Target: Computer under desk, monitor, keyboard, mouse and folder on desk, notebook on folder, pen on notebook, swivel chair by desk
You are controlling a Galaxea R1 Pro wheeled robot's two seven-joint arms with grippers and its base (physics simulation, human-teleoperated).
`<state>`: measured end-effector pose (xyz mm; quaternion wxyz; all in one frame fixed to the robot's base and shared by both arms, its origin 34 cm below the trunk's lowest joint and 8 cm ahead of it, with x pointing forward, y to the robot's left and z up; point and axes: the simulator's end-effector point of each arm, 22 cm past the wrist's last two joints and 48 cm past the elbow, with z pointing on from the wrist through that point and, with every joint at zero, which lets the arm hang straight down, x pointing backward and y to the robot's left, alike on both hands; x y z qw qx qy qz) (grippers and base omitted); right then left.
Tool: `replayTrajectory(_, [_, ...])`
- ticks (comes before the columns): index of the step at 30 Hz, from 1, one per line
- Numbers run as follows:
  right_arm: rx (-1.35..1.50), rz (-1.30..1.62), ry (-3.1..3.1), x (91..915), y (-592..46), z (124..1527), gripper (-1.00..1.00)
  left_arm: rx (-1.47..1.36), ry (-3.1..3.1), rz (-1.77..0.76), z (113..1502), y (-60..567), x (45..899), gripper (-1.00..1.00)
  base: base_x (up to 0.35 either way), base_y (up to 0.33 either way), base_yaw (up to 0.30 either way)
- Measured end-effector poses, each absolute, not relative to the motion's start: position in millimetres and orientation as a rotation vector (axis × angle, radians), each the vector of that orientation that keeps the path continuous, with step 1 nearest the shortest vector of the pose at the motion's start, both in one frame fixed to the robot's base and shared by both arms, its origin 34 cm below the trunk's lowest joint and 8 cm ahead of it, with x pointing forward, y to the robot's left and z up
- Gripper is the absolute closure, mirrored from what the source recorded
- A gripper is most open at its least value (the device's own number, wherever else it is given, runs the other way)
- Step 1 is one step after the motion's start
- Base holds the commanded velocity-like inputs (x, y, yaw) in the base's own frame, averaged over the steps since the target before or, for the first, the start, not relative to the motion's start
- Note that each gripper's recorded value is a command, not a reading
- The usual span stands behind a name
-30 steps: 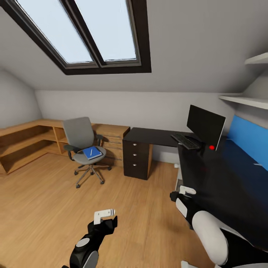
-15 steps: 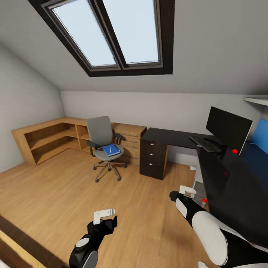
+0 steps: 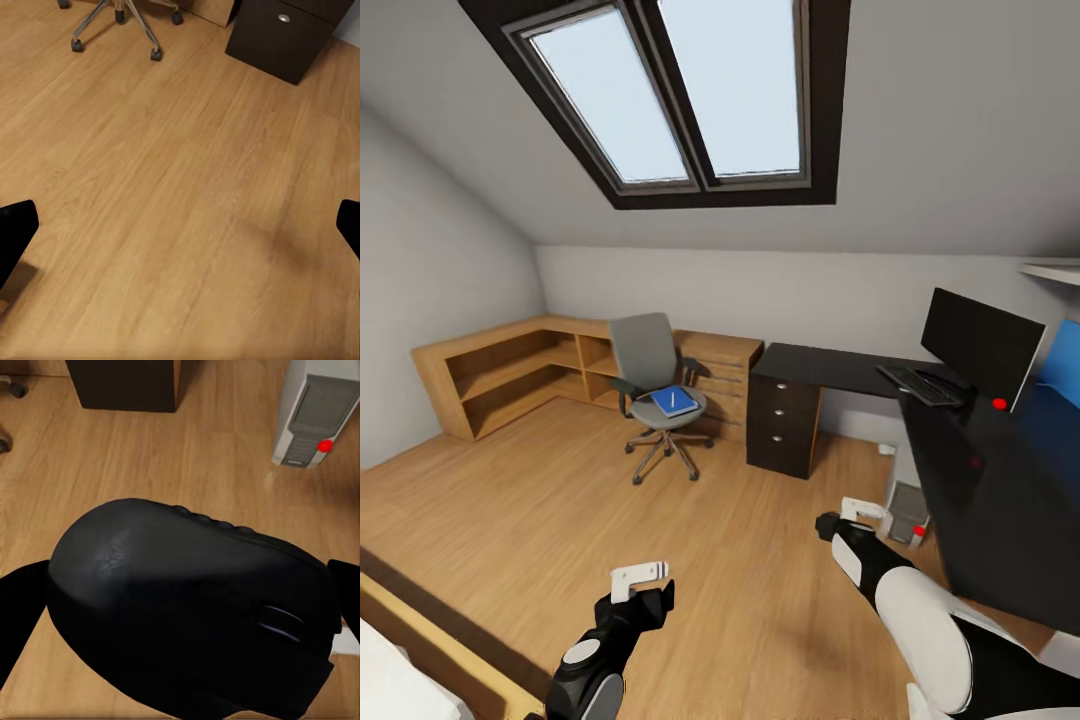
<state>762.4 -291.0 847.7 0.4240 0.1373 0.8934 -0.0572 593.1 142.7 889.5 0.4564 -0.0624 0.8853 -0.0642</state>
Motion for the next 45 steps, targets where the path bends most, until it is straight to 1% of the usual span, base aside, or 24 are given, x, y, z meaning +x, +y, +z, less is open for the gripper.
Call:
replayTrajectory(5, [0.341,-0.148,2.231,762.5,-292.6,851.3,1.00,-0.151,2.190,-0.155,889.0,142.9,591.6,-1.00,-0.091,0.131,0.000])
replayTrajectory(16, [0.343,-0.158,2.192,767.4,-296.4,858.6,1.00,-0.138,2.235,-0.134,868.4,142.2,584.2,-1.00,-0.006,0.010,0.000])
replayTrajectory(19, [0.341,-0.161,2.175,769.3,-297.3,861.8,1.00,-0.137,2.236,-0.133,868.0,142.2,583.9,-1.00,0.127,0.001,0.000])
replayTrajectory(32, [0.331,-0.166,2.165,769.9,-297.3,863.2,1.00,-0.138,2.236,-0.131,867.6,142.7,583.6,-1.00,0.297,-0.064,0.000])
replayTrajectory(45, [0.333,-0.167,2.158,770.6,-297.5,865.5,1.00,-0.142,2.226,-0.128,870.4,145.4,585.2,-1.00,0.288,-0.199,0.000])
